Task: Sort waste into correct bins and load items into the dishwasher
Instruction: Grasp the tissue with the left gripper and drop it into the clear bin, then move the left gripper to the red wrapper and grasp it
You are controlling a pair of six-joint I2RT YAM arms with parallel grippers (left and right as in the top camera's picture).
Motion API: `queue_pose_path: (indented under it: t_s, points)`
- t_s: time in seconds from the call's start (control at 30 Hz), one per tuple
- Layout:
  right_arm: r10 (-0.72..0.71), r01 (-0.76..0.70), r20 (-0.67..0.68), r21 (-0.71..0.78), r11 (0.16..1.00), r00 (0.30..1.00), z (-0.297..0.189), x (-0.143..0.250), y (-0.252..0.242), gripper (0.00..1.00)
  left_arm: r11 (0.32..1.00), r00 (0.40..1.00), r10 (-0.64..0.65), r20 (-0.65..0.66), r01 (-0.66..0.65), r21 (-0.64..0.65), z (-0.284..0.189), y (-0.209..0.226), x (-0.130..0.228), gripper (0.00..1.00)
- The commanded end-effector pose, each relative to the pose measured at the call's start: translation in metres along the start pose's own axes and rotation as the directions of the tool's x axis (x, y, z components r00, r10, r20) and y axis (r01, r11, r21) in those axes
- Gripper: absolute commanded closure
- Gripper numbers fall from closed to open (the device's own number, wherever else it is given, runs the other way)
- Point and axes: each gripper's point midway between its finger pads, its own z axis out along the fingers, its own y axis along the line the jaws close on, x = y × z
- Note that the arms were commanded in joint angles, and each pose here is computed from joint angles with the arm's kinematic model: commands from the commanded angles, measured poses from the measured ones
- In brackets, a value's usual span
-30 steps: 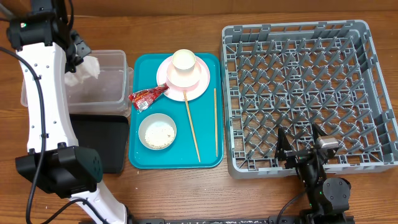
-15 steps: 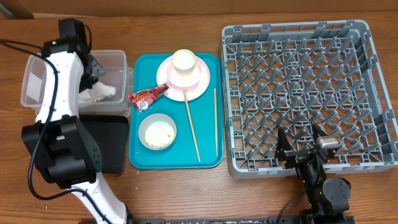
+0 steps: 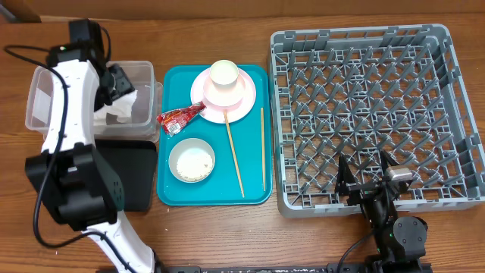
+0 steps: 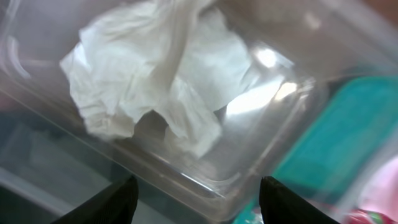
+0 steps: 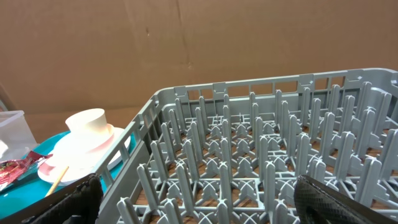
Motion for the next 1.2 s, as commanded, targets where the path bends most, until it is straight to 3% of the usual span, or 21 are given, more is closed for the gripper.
queue_pose_path:
  t_s: [0.0, 0.17, 0.27, 0.33, 0.5, 0.6, 0.67, 0.73, 0.77, 0.9, 1.03, 1.17]
  points:
    - [-0.004, 0.004, 0.008, -0.001, 1.000, 1.000, 0.000, 0.001, 0.000, 0.00, 0.982, 0.982, 0.006, 0.190, -0.041, 0.184, -0.102, -0.018, -0.022, 0.33]
    - [-0.004, 0.004, 0.008, -0.001, 1.000, 1.000, 0.000, 0.001, 0.000, 0.00, 0.936, 0.991, 0.016, 0.134, -0.062, 0.348, -0.148, -0.047, 0.017, 0.35]
    - [-0.004, 0.004, 0.008, -0.001, 1.000, 1.000, 0.000, 0.001, 0.000, 0.00, 0.918, 0.975, 0.195, 0.110, -0.221, 0.329, -0.146, -0.063, 0.045, 0.39]
    - [-0.004, 0.004, 0.008, -0.001, 1.000, 1.000, 0.000, 0.001, 0.000, 0.00, 0.887, 0.944, 0.315, 0.094, -0.328, 0.324, -0.139, -0.076, 0.061, 0.47]
    - [-0.004, 0.004, 0.008, -0.001, 1.000, 1.000, 0.000, 0.001, 0.000, 0.00, 0.858, 0.901, 0.433, -0.033, -0.400, 0.323, -0.103, -0.108, 0.106, 0.46]
    - [-0.004, 0.004, 0.008, -0.001, 1.000, 1.000, 0.000, 0.001, 0.000, 0.00, 0.805, 0.831, 0.554, -0.061, -0.515, 0.293, -0.079, -0.120, 0.120, 0.46]
    - [-0.004, 0.004, 0.008, -0.001, 1.000, 1.000, 0.000, 0.001, 0.000, 0.00, 0.753, 0.766, 0.638, -0.077, -0.600, 0.270, -0.064, -0.124, 0.127, 0.54]
    - [-0.004, 0.004, 0.008, -0.001, 1.000, 1.000, 0.000, 0.001, 0.000, 0.00, 0.667, 0.666, 0.739, -0.102, -0.703, 0.248, -0.043, -0.128, 0.135, 0.57]
    - [-0.004, 0.004, 0.008, -0.001, 1.000, 1.000, 0.000, 0.001, 0.000, 0.00, 0.659, 0.657, 0.747, -0.104, -0.710, 0.248, -0.041, -0.129, 0.136, 0.58]
    - [-0.004, 0.004, 0.008, -0.001, 1.000, 1.000, 0.000, 0.001, 0.000, 0.00, 0.537, 0.528, 0.842, -0.111, -0.799, 0.270, -0.009, -0.139, 0.142, 0.61]
    - [-0.004, 0.004, 0.008, -0.001, 1.000, 1.000, 0.000, 0.001, 0.000, 0.00, 0.489, 0.472, 0.872, -0.131, -0.829, 0.271, 0.017, -0.141, 0.144, 0.56]
    - [-0.004, 0.004, 0.008, -0.001, 1.000, 1.000, 0.000, 0.001, 0.000, 0.00, 0.480, 0.453, 0.873, -0.180, -0.863, 0.156, 0.046, -0.131, 0.130, 0.56]
